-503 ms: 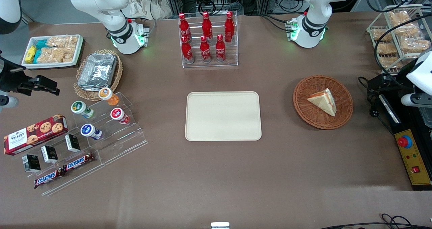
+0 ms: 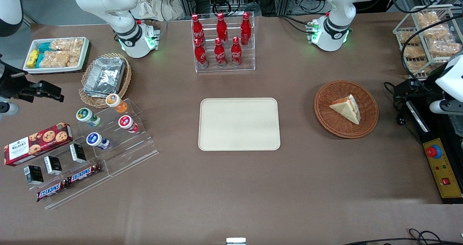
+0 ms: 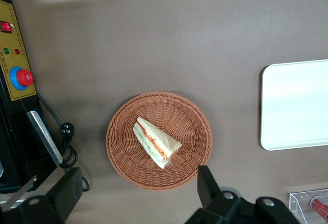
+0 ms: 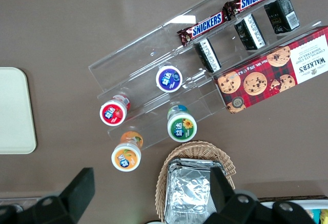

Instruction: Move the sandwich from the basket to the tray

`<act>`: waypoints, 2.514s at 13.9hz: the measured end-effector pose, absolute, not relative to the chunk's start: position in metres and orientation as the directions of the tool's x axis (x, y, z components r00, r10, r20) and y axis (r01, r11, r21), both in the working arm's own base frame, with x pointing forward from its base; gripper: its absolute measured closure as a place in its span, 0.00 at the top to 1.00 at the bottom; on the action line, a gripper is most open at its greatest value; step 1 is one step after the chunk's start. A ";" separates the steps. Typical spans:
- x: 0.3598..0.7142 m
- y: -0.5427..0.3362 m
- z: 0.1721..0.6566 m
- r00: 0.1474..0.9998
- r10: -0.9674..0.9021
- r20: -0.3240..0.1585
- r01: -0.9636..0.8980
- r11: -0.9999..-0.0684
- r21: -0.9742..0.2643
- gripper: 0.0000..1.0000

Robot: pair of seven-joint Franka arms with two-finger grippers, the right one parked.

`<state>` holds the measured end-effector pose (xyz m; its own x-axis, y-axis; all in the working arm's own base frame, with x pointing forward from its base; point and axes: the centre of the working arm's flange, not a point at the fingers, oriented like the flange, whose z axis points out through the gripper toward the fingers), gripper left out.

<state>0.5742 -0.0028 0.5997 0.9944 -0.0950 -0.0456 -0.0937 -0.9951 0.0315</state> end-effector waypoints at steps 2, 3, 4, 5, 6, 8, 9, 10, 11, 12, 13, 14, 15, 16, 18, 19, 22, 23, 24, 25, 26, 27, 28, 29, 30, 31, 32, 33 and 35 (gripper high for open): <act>0.574 -0.003 0.600 0.994 -0.095 -0.046 -0.094 -0.995 0.032 1.00; 0.574 -0.003 0.600 0.994 -0.095 -0.046 -0.094 -0.995 0.033 1.00; 0.574 -0.003 0.600 0.994 -0.095 -0.045 -0.094 -0.995 0.033 1.00; 0.574 -0.003 0.600 0.994 -0.095 -0.046 -0.094 -0.995 0.033 1.00; 0.574 -0.003 0.600 0.994 -0.095 -0.047 -0.093 -0.995 0.033 1.00; 0.571 -0.002 0.597 0.993 -0.094 -0.073 -0.092 -0.995 0.035 1.00; 0.569 -0.001 0.595 0.991 -0.093 -0.092 -0.090 -0.995 0.037 1.00; 0.567 0.000 0.593 0.990 -0.091 -0.109 -0.087 -0.995 0.038 1.00; 0.566 0.002 0.589 0.989 -0.087 -0.123 -0.083 -0.996 0.039 1.00; 0.563 0.005 0.583 0.987 -0.080 -0.137 -0.075 -0.996 0.040 1.00; 0.560 0.010 0.575 0.986 -0.071 -0.150 -0.065 -0.997 0.040 1.00; 0.556 0.014 0.568 0.986 -0.060 -0.155 -0.055 -0.998 0.039 1.00; 0.551 0.016 0.558 0.988 -0.043 -0.150 -0.038 -0.999 0.036 1.00; 0.544 0.016 0.546 0.990 -0.021 -0.141 -0.017 -0.999 0.030 1.00; 0.525 0.015 0.517 0.991 0.023 -0.131 0.026 -0.999 0.021 1.00; 0.516 0.014 0.501 0.990 0.045 -0.136 0.049 -0.998 0.025 1.00; 0.496 0.011 0.458 0.980 0.120 -0.160 0.126 -0.991 0.032 1.00; 0.491 0.011 0.446 0.975 0.142 -0.168 0.149 -0.988 0.030 1.00; 0.487 0.011 0.435 0.970 0.162 -0.181 0.169 -0.985 0.027 1.00; 0.484 0.011 0.427 0.964 0.183 -0.194 0.192 -0.981 0.028 1.00; 0.481 0.011 0.420 0.956 0.209 -0.205 0.220 -0.975 0.033 1.00; 0.478 0.014 0.413 0.948 0.238 -0.213 0.252 -0.967 0.043 1.00; 0.477 0.018 0.407 0.936 0.270 -0.224 0.290 -0.955 0.057 1.00; 0.475 0.025 0.399 0.922 0.307 -0.237 0.331 -0.941 0.071 1.00; 0.474 0.032 0.392 0.905 0.344 -0.250 0.374 -0.924 0.083 1.00; 0.474 0.038 0.383 0.889 0.377 -0.261 0.411 -0.907 0.091 1.00; 0.473 0.042 0.375 0.869 0.411 -0.275 0.449 -0.889 0.093 1.00; 0.473 0.045 0.367 0.840 0.455 -0.295 0.498 -0.863 0.087 1.00; 0.473 0.049 0.349 0.770 0.537 -0.345 0.592 -0.802 0.075 1.00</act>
